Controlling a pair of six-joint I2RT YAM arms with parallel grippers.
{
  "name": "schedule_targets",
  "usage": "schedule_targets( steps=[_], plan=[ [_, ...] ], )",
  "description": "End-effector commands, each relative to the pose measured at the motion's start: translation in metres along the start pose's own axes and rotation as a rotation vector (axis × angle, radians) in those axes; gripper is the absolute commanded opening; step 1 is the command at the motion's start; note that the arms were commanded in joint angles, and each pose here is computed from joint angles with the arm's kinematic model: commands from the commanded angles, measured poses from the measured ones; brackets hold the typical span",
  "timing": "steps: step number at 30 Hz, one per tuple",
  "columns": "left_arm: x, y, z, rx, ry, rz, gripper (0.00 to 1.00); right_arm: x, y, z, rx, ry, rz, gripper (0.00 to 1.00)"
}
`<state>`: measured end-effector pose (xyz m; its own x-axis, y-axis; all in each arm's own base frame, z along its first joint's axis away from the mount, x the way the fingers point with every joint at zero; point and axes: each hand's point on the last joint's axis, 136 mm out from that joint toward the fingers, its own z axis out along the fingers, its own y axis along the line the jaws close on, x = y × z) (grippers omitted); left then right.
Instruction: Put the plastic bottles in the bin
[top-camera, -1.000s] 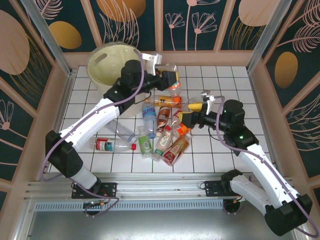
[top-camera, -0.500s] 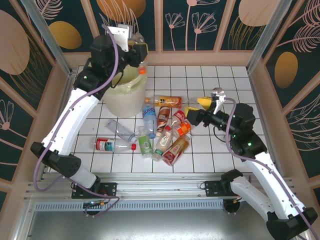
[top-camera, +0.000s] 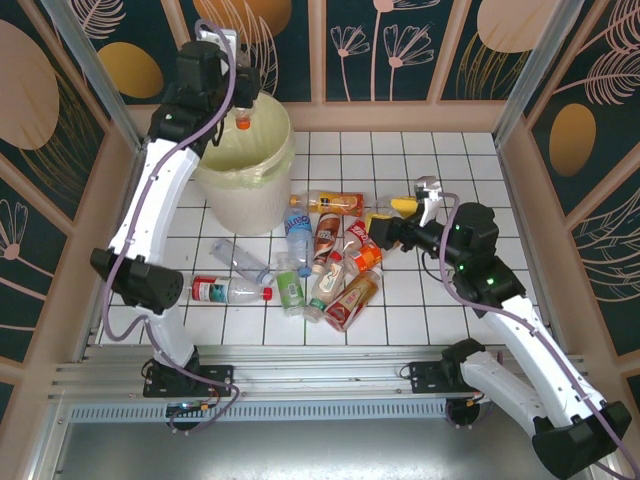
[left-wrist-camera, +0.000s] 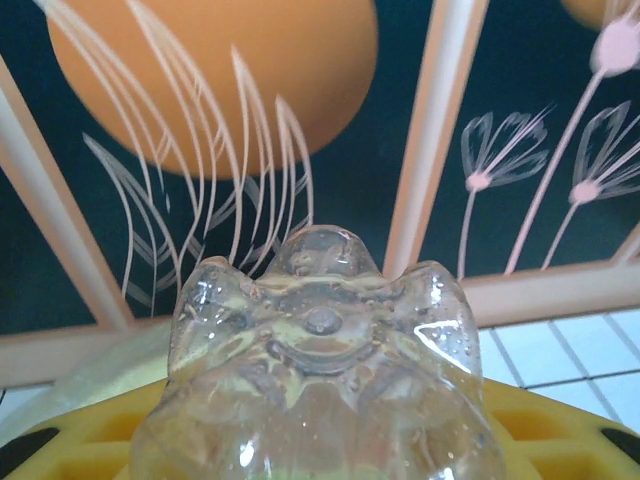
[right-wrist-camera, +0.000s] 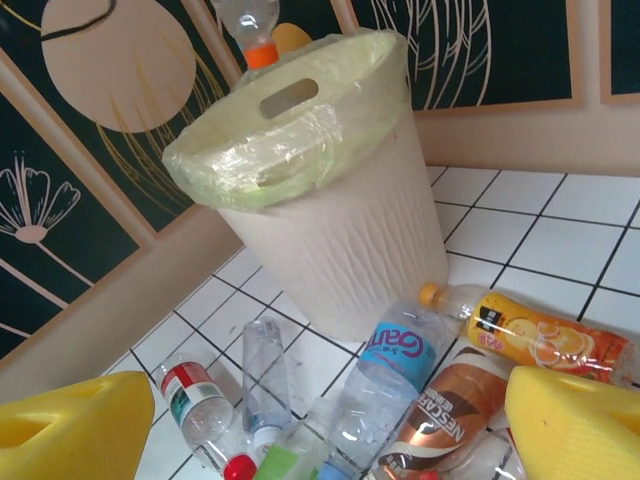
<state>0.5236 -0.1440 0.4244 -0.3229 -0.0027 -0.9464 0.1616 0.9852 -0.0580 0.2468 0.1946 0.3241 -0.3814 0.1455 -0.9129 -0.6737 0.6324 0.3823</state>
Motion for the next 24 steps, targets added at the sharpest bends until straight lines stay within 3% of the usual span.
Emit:
schedule_targets(
  steps=[1,12,24],
  plan=[
    [0.029,0.014,0.018,-0.034,0.106,0.029,0.39,0.001,-0.002,-0.001,0.020,-0.004,-0.029,0.91],
    [0.115,0.023,0.067,-0.062,0.326,0.000,0.40,0.019,-0.013,-0.004,0.076,0.064,-0.008,0.91],
    [0.176,0.024,0.083,-0.067,0.477,-0.031,0.42,0.036,-0.051,0.001,0.264,0.111,0.074,0.91]
  ],
)
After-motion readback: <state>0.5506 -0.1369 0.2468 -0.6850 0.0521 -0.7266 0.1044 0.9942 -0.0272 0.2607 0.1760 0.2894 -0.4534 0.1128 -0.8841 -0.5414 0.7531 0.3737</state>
